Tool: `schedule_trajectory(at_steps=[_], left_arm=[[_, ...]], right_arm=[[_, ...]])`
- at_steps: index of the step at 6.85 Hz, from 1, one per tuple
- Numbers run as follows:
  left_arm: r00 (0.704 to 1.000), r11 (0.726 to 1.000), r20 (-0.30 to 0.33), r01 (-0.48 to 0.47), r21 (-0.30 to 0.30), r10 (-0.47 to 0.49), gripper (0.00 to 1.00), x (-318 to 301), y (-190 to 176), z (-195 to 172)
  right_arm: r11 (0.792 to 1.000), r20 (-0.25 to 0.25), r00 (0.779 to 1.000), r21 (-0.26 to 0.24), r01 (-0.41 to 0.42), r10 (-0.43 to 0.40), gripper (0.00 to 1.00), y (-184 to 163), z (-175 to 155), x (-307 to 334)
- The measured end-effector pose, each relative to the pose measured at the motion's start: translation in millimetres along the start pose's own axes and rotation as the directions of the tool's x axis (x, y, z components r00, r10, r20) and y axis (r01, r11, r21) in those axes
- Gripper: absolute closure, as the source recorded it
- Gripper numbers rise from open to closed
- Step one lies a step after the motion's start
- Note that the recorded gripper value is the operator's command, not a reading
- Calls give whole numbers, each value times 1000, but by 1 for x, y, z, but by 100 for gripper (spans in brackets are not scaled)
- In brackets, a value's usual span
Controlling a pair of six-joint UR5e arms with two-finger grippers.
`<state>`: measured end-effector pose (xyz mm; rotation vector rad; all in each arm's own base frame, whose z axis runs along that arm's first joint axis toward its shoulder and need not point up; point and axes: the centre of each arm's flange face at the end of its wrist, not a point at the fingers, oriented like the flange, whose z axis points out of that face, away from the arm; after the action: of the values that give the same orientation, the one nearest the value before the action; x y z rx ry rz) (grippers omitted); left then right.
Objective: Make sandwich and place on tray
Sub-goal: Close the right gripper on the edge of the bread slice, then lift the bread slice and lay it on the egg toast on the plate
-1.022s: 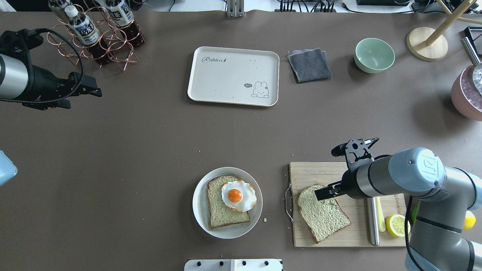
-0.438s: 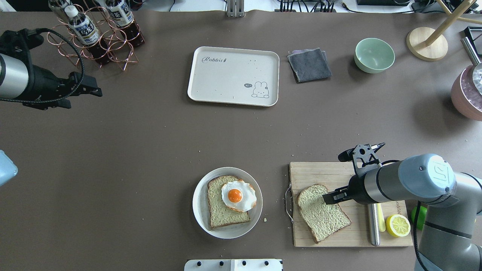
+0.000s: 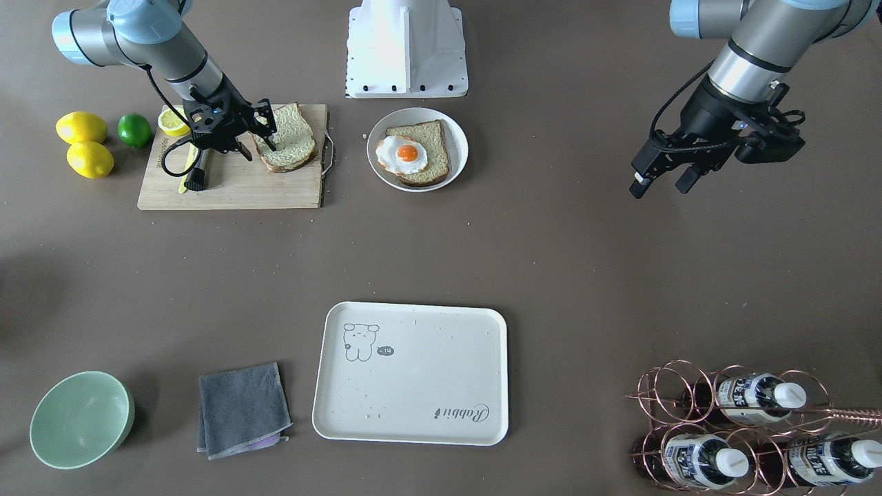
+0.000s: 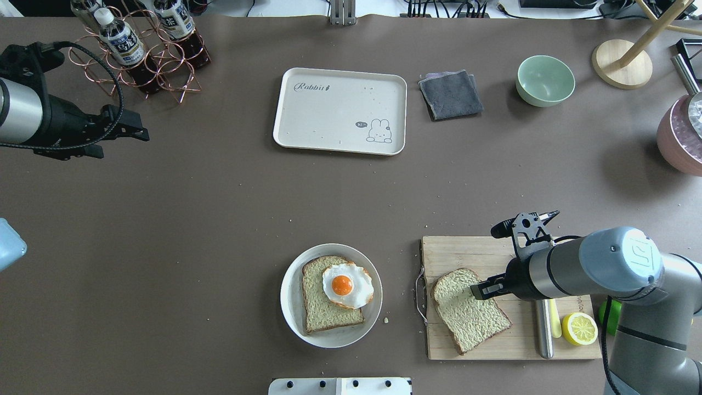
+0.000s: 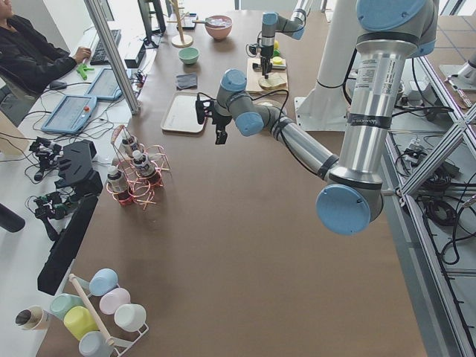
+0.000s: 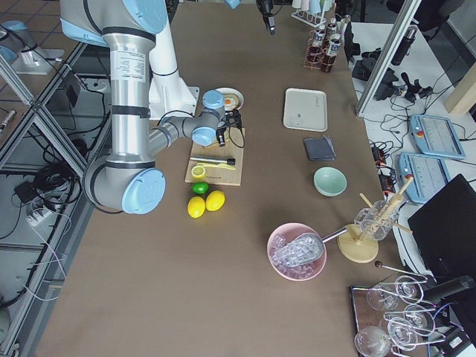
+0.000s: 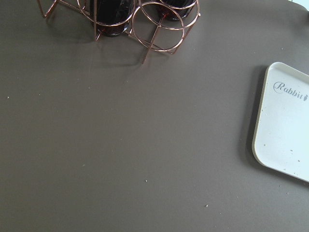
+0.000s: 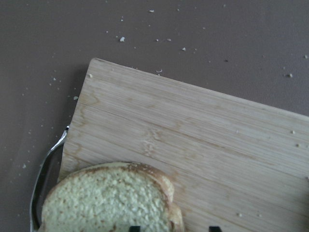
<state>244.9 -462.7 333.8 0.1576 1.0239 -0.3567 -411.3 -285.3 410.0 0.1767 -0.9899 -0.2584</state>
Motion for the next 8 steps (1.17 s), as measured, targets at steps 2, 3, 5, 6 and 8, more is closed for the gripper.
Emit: schedule_trajectory(at_steps=[2, 3, 5, 6, 8], left_arm=[[1000, 1000, 1, 1, -1, -1, 3, 0, 0, 1], [1000, 1000, 1, 0, -1, 0, 3, 0, -1, 1], [1000, 1000, 0, 0, -1, 0, 3, 2, -1, 2], [1000, 1000, 0, 0, -2, 0, 3, 2, -1, 2], [1000, 1000, 7, 3, -3, -3, 3, 5, -3, 2]], right_arm=[[1000, 0, 1000, -2, -3, 3, 100, 2, 1, -1], [1000, -1, 1000, -2, -3, 3, 100, 2, 1, -1], [1000, 4, 1000, -2, -1, 1, 100, 1, 1, -3], [1000, 13, 1000, 3, -1, 1, 100, -2, -5, -5], [999, 70, 997, -10, -31, 32, 100, -25, -36, 3]])
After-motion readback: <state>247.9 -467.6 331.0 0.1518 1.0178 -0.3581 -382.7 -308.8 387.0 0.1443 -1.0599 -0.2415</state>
